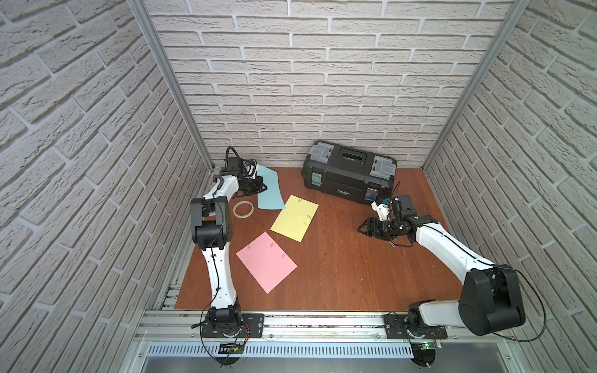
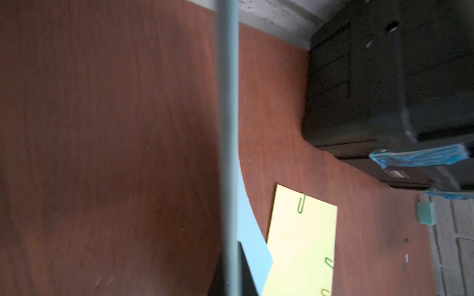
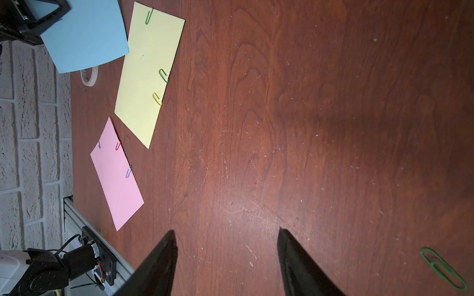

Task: Unclip the paperclips from the documents
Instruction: Place the document at the center of the board.

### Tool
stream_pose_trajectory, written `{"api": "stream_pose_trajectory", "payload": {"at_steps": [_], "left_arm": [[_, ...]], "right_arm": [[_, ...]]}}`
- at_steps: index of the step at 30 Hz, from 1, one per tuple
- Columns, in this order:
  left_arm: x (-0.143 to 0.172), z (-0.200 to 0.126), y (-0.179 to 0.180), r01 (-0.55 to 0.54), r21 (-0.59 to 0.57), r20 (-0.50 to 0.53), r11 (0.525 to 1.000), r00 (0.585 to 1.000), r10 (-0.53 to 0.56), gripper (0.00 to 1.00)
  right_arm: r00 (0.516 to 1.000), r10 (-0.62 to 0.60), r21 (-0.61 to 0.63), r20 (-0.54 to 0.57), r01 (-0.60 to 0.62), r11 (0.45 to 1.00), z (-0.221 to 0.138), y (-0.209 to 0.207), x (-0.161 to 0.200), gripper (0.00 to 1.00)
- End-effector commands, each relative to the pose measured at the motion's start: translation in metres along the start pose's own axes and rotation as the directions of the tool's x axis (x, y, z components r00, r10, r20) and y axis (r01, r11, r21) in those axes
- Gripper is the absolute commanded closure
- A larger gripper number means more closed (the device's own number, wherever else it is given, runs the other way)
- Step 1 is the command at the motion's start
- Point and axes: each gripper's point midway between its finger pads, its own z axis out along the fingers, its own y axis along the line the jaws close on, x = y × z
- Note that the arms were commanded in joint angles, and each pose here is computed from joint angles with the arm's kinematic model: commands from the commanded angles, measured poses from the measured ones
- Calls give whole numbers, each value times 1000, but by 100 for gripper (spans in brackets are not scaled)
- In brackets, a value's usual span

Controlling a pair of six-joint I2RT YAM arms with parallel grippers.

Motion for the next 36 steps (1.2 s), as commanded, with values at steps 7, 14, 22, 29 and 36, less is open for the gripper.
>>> {"api": "stream_pose_trajectory", "payload": {"at_steps": [7, 14, 22, 29, 36], "left_arm": [[11, 7, 63, -29, -208, -120, 978, 993, 4, 100], [13, 16, 77, -19, -229, -135, 973, 991, -12, 100], [9, 24, 75, -18, -203, -111, 979, 994, -5, 93], [0, 31, 63, -49, -183, -110, 982, 993, 29, 93], [-5, 37, 56, -65, -161, -121, 985, 992, 45, 89]], "right_arm": [[999, -34, -28, 25, 35, 999, -7, 18, -10, 36], [999, -47, -36, 17, 48, 998, -5, 25, -13, 36], [998, -59, -40, 5, 59, 997, 0, 29, -14, 36], [998, -64, -45, 2, 64, 997, 2, 31, -14, 36], [998, -68, -42, -4, 68, 997, 1, 31, -13, 36]]}}
